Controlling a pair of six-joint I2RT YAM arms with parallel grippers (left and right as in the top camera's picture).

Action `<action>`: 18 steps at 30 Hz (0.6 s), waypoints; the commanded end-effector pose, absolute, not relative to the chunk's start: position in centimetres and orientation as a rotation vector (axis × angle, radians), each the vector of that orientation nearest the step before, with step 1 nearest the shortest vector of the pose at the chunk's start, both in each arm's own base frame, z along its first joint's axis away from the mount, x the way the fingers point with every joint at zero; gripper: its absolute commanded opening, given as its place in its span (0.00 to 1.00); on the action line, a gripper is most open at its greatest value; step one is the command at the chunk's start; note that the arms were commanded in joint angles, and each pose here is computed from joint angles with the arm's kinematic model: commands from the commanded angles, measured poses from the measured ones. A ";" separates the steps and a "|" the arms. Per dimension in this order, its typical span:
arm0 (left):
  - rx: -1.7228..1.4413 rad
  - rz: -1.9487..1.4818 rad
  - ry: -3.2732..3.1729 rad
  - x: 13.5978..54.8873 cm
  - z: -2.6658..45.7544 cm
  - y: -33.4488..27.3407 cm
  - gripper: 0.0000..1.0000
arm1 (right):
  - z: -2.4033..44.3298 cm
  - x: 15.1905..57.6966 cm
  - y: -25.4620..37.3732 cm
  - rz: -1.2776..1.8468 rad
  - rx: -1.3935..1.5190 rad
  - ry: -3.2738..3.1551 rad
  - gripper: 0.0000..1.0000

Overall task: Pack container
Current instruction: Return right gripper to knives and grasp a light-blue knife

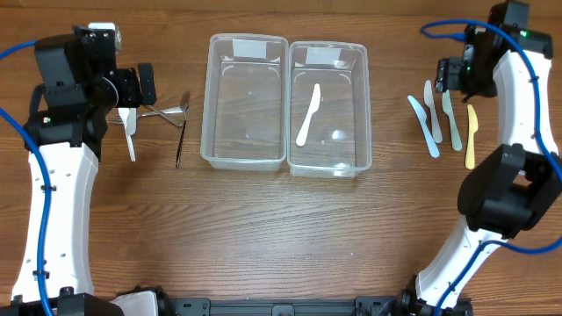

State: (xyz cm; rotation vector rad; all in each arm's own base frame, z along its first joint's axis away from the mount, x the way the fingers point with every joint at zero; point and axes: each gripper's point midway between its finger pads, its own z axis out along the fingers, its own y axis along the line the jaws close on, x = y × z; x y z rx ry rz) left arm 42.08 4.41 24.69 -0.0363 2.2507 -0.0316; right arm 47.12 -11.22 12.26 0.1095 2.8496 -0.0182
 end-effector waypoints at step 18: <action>-0.015 -0.009 2.224 42.5 25.9 4.7 1.00 | 2.5 44.0 -7.8 0.172 0.050 2.982 0.66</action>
